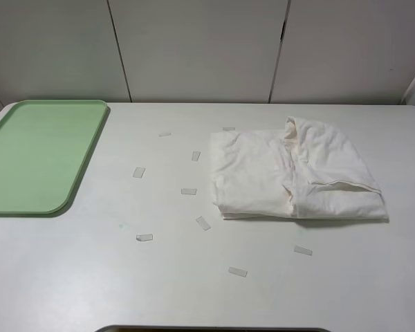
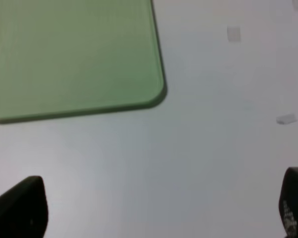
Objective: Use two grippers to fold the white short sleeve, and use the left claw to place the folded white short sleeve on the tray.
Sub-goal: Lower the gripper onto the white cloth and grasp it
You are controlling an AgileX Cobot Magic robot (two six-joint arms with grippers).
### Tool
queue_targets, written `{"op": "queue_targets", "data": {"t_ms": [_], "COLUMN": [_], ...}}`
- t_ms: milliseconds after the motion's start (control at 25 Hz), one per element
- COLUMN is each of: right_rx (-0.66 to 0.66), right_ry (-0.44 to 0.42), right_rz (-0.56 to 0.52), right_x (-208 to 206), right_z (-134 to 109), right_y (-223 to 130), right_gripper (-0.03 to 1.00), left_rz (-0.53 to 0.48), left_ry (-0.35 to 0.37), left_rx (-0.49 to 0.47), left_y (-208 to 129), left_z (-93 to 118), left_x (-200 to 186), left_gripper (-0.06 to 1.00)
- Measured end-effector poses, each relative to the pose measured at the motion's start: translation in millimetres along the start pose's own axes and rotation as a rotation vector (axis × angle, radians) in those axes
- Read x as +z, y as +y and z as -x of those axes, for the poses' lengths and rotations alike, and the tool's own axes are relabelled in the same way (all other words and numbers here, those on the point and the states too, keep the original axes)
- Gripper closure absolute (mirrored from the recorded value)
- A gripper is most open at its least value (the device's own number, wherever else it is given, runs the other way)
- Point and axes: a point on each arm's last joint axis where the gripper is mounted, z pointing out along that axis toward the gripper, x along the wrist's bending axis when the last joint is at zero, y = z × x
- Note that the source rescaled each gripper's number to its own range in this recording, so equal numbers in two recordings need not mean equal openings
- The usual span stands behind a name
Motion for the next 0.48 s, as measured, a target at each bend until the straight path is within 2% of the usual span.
{"op": "queue_targets", "data": {"t_ms": [200,480], "right_rx": [0.000,0.000], "right_ry": [0.000,0.000], "right_rz": [0.000,0.000], "right_x": [0.0,0.0], "right_z": [0.0,0.0], "right_y": [0.0,0.0], "right_gripper": [-0.03,-0.03], "left_rz": [-0.159,-0.271], "left_ry": [-0.023,-0.103], "left_rx": [0.001,-0.029], "left_y": [39.3,85.7], "left_z": [4.0,14.4], "left_x": [26.2,80.8], "left_gripper": [0.02,0.02]}}
